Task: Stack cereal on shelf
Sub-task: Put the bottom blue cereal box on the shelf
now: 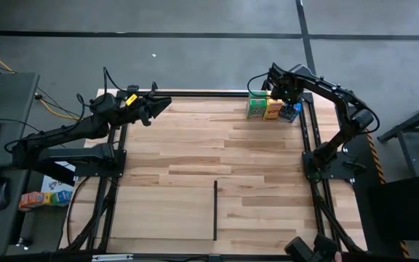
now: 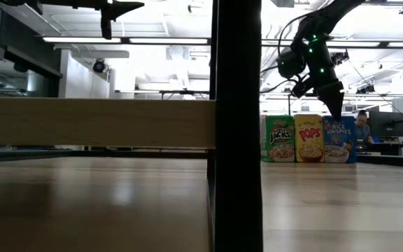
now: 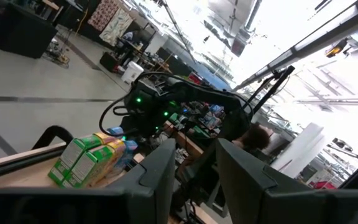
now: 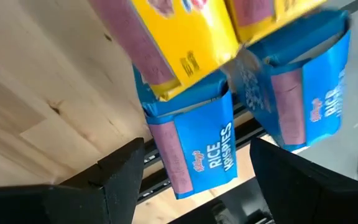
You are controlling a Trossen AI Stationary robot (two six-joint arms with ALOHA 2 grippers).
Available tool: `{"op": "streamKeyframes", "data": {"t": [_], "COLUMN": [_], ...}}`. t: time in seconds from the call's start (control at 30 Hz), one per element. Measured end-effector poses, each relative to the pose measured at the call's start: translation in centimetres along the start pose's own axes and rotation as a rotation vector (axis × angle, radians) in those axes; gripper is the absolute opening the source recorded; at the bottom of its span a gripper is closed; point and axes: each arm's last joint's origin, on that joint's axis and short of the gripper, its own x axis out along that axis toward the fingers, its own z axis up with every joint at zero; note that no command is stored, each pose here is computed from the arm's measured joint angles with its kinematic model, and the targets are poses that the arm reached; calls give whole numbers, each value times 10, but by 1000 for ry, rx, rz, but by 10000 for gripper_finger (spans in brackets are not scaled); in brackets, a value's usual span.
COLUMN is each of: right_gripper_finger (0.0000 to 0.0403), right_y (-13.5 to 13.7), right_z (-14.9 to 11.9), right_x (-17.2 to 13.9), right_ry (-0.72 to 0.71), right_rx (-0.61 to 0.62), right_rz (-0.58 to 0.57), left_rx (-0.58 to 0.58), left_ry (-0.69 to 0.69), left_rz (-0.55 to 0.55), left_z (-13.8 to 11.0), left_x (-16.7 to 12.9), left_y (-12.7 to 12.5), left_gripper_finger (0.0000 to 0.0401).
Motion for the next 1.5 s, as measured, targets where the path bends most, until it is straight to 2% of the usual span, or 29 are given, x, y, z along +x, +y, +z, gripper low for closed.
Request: {"op": "streamKeyframes", "data": {"t": [0.3,0.8,1.0,1.33,1.5], "right_gripper_finger": [267,257,232,167,146], "right_y": [2,3,3,4,7], "right_z": [0,3,2,-1,-7], "right_x": [15,16,16,16,16], "right_ry": [-1,-48,-34,-5,59], "right_rx": [54,96,94,83,29], "right_rz": [-3,58,59,60,73], "left_rx": [0,-2,-1,-1,-2], "left_ry": [-1,1,1,2,1], "left_rz": [0,1,1,1,1], "left_z": [0,0,0,0,0], "left_x": [0,0,0,0,0], "left_y": [0,0,0,0,0], "left_gripper_finger": [111,111,111,111,111]}}
